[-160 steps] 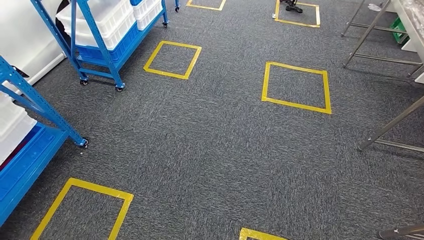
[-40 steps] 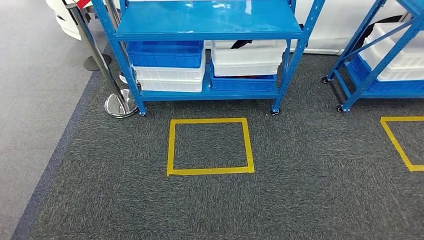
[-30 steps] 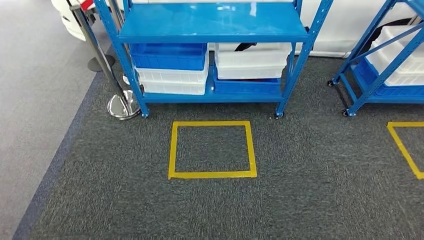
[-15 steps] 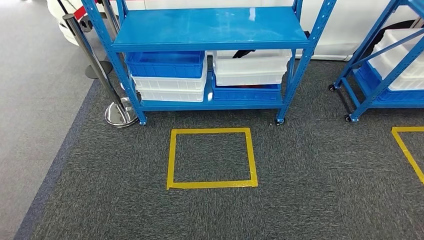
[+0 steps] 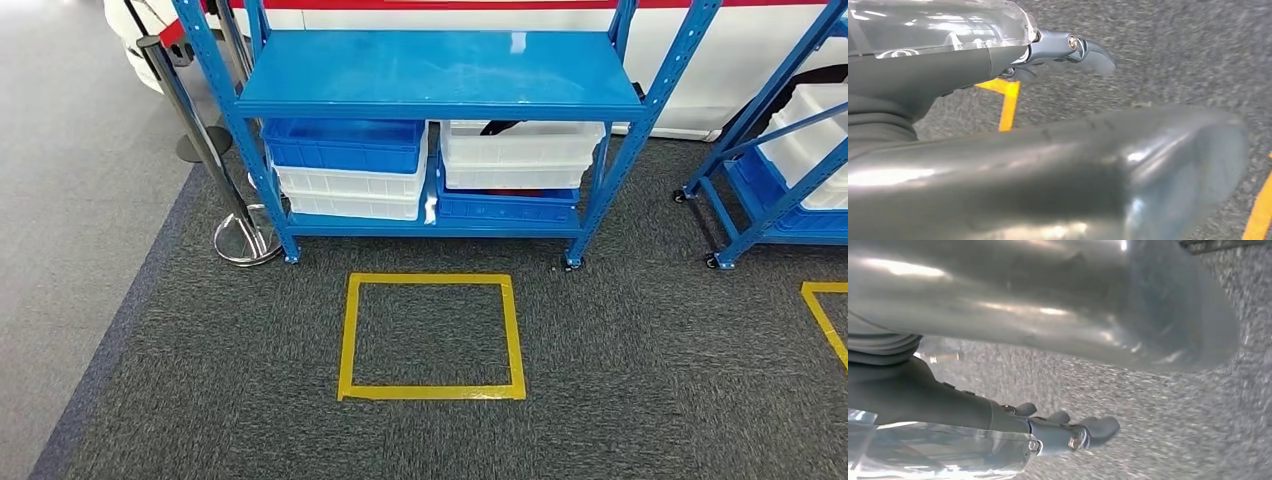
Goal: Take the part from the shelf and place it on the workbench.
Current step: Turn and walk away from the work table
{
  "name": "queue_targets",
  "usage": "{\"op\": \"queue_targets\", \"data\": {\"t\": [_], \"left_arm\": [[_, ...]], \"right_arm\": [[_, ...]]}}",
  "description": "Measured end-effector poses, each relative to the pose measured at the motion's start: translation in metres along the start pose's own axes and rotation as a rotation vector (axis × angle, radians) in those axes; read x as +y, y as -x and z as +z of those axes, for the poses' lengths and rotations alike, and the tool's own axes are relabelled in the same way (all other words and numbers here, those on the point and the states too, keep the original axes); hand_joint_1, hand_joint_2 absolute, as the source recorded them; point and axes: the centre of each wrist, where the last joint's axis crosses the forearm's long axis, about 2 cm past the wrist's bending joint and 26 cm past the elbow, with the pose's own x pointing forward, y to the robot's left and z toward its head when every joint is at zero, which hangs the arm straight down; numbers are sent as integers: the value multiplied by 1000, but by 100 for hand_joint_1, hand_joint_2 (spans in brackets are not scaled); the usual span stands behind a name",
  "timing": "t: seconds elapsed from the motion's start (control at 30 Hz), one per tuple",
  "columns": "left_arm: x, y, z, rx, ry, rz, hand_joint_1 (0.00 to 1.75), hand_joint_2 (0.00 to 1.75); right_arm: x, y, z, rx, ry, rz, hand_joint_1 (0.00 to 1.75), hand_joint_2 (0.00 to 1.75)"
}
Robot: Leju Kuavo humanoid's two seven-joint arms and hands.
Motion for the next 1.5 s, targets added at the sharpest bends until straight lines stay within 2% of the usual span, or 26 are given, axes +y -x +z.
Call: {"op": "queue_targets", "data": {"t": [0.2,0.27,0.33,0.4,0.53,0.7,0.97,1.0,1.1,1.13,1.27,1.5], "left_arm": [[-1,-3,-2,-5,5,2,0,0],[-1,-3,-2,-3,9,2,0,0],[0,-1,-1,4,9,2,0,0],[0,1,0,10,9,1,0,0],[4,7,4,26,6,-3,0,0],[3,1,0,13,6,-2,0,0],[3,4,2,20,7,-3,0,0],[2,5,3,22,7,-3,0,0],[2,2,1,17,7,-2,0,0],[2,0,0,13,6,-2,0,0],[2,-3,-2,6,6,-3,0,0],[4,4,2,24,2,-16,0,0]], "right_arm": [[2,1,1,4,-5,-5,0,0],[2,0,1,3,-6,-8,0,87],[2,0,1,4,-12,-11,0,87],[3,1,1,9,-24,-26,0,0],[4,-3,1,6,-50,-91,0,0],[3,-8,0,-8,-44,-89,0,0],[5,-3,1,9,-51,-113,0,0],[5,-3,1,10,-52,-123,0,44],[6,-6,1,1,-57,-130,0,44],[7,-6,2,-1,-61,-132,0,0],[8,-8,2,-6,-72,-179,0,0],[10,-4,3,-1,-63,-153,0,0]]}}
